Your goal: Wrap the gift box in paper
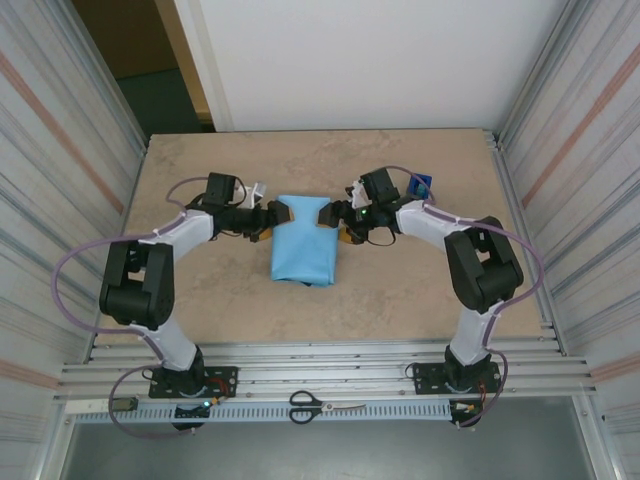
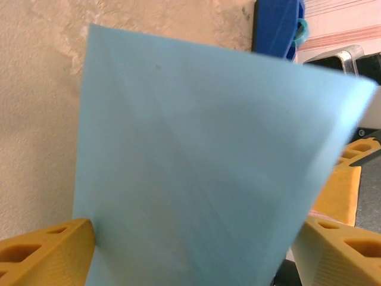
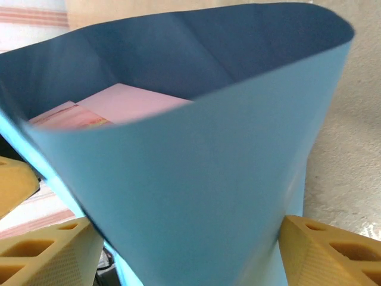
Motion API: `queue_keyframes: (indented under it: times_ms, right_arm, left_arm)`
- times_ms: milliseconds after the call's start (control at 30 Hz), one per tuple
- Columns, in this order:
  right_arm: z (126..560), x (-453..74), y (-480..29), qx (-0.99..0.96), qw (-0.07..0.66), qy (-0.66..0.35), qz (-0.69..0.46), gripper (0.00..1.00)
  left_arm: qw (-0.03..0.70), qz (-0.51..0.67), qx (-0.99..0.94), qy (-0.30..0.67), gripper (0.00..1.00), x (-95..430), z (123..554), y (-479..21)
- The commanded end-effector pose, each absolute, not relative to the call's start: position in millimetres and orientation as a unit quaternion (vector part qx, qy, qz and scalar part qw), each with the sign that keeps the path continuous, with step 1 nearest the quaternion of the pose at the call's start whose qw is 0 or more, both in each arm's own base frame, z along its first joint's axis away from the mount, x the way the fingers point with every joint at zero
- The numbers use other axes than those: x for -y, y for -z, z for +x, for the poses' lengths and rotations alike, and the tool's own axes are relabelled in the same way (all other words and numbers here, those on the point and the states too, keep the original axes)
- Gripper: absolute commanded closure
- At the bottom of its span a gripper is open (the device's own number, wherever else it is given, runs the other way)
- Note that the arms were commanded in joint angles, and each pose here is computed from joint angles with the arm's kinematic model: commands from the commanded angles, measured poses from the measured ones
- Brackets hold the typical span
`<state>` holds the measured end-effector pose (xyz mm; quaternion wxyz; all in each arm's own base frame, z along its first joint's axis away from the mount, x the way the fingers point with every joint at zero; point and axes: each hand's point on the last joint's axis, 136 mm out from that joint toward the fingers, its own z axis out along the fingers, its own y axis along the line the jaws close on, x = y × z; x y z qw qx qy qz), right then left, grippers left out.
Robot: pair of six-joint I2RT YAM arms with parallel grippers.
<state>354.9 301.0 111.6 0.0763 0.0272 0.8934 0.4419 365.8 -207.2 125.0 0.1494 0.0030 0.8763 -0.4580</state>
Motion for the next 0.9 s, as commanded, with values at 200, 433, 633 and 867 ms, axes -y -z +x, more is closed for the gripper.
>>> queue_keyframes:
  times_ms: [200, 433, 633, 867]
  right_arm:
    - [351.7, -298.5, -155.1, -0.875, 0.138, -0.463, -0.019, 0.22]
    - [347.5, -291.9, -177.5, -0.868, 0.184, -0.459, -0.051, 0.21]
    - [337.2, -288.7, -181.0, -0.865, 0.2, -0.452, -0.081, 0.2]
    - [314.0, -283.4, -176.5, -0.865, 0.22, -0.437, -0.113, 0.17]
  left_arm:
    - [0.169, 0.048, -0.846, 0.503, 0.14, 229.3, 354.8, -162.3]
    - [0.201, 0.065, -0.832, 0.513, 0.11, 232.8, 348.8, -176.3]
    - [0.215, 0.084, -0.825, 0.515, 0.1, 236.9, 334.4, -181.9]
    - [0.24, 0.104, -0.82, 0.509, 0.09, 235.7, 312.3, -188.9]
